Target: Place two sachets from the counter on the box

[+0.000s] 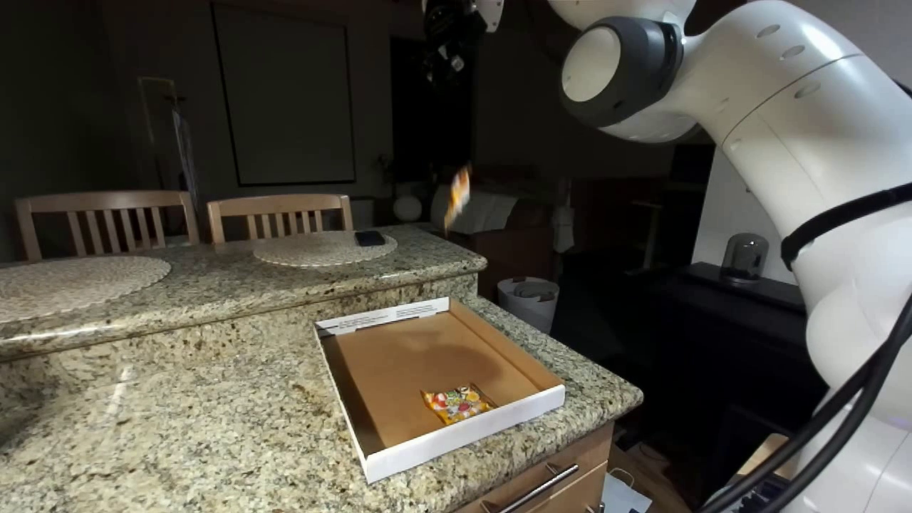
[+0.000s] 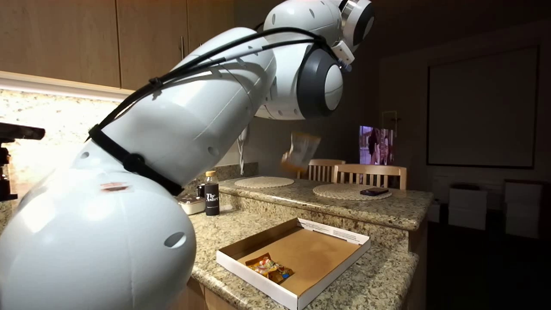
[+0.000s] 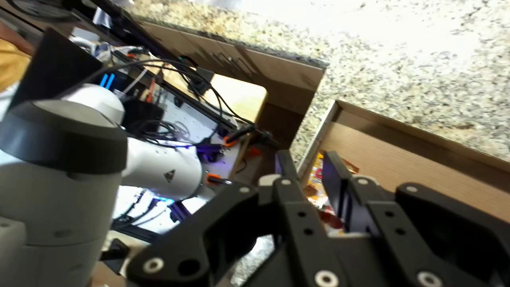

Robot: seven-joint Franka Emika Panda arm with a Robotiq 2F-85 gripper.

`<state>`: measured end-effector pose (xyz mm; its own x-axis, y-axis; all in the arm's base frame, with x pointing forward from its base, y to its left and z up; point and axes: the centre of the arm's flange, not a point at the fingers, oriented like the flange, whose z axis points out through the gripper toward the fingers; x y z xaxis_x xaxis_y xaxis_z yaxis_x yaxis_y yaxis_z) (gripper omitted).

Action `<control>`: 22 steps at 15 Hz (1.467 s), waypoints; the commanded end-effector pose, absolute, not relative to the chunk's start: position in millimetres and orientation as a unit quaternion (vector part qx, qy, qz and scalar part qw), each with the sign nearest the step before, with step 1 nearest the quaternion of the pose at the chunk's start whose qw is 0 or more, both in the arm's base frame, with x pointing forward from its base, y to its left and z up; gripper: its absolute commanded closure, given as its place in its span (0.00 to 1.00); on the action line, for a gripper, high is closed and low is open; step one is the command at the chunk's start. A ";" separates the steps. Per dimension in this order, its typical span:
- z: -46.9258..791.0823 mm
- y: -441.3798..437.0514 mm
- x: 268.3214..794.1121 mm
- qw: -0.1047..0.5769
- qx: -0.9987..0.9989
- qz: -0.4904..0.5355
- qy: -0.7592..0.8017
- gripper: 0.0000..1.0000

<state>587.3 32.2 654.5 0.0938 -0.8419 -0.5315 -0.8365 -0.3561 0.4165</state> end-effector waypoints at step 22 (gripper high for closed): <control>713.6 60.6 434.8 0.086 0.812 -0.081 -0.572 0.00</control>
<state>491.4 74.9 760.9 0.2494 -0.9642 -0.0897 -0.9036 -0.2651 0.3365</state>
